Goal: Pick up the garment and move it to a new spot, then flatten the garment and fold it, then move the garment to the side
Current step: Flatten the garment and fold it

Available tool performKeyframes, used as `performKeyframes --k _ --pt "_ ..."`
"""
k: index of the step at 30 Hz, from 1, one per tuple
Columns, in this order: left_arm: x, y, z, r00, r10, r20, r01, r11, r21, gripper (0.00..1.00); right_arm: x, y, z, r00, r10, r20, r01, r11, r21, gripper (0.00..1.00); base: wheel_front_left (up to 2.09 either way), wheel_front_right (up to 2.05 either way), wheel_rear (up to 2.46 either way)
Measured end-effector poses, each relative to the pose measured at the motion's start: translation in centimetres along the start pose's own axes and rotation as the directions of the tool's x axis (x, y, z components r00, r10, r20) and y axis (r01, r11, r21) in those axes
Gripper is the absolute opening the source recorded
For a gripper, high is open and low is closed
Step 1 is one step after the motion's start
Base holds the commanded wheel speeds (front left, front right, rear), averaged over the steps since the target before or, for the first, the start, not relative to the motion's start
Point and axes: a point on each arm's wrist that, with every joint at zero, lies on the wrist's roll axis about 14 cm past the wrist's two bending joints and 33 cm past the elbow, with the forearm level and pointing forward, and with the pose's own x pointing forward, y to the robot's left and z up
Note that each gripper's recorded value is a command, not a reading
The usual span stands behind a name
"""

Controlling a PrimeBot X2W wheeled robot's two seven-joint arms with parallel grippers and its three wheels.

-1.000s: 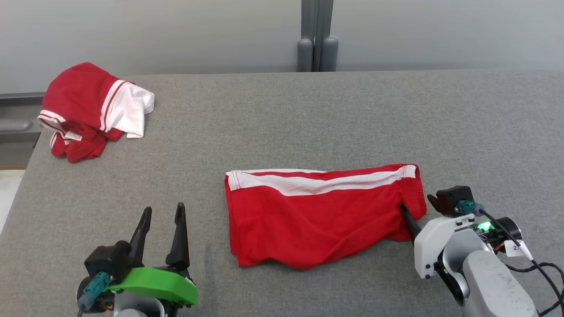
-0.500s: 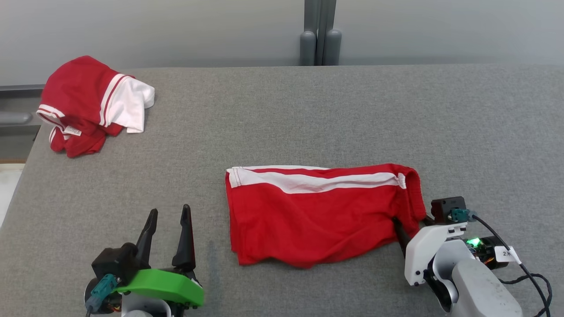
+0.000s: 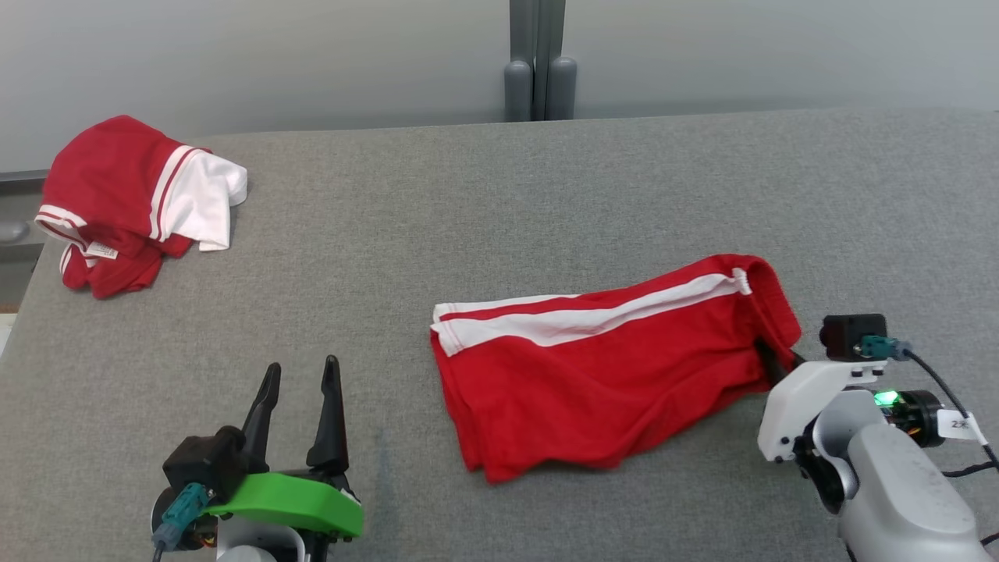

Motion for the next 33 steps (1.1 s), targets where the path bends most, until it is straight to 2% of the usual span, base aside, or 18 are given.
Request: performKeyframes --k 6,10,15,20,26,31,32,33 --pt "0.4 -0.4 0.1 1.000 -0.019 0.005 0.019 1.000 0.003 1.00 -1.7 -5.9 1.7 0.992 -0.118 0.039 0.119 0.993 -0.010 0.00 0.00 0.00 0.00" --pt "0.5 -0.5 -0.1 1.000 -0.022 -0.001 0.022 1.000 0.003 1.00 -2.4 -7.0 1.7 0.989 -0.143 0.043 0.144 0.990 -0.014 0.00 0.00 0.00 0.00" --pt "0.7 -0.6 -0.4 1.000 -0.026 -0.009 0.026 1.000 -0.004 1.00 -2.0 -3.8 2.4 0.995 -0.068 0.079 0.068 0.998 0.009 0.00 0.00 0.00 0.00" --pt "0.6 -0.5 -0.5 1.000 -0.024 -0.012 0.023 1.000 -0.008 1.00 -1.3 1.8 4.1 0.989 0.070 0.127 -0.069 0.998 -0.008 0.00 0.00 0.00 0.00" --pt "0.4 -0.1 -0.5 1.000 -0.008 -0.010 0.008 1.000 -0.012 1.00 -1.1 8.0 4.0 0.969 0.223 0.108 -0.221 0.975 -0.035 0.00 0.00 0.00 0.00" --pt "0.4 0.3 0.0 1.000 0.003 0.006 -0.003 1.000 -0.017 1.00 -1.0 10.6 2.6 0.956 0.288 0.060 -0.285 0.957 -0.050 0.00 0.00 0.00 0.00" --pt "0.4 0.4 0.1 1.000 0.011 0.008 -0.011 1.000 -0.026 1.00 -1.0 11.0 2.1 0.954 0.296 0.045 -0.293 0.954 -0.056 0.13 0.00 0.00 0.00" --pt "0.3 0.5 0.1 1.000 0.015 0.010 -0.015 0.999 -0.033 1.00 -0.9 11.4 1.6 0.952 0.305 0.029 -0.303 0.951 -0.062 0.38 0.00 0.00 0.00"
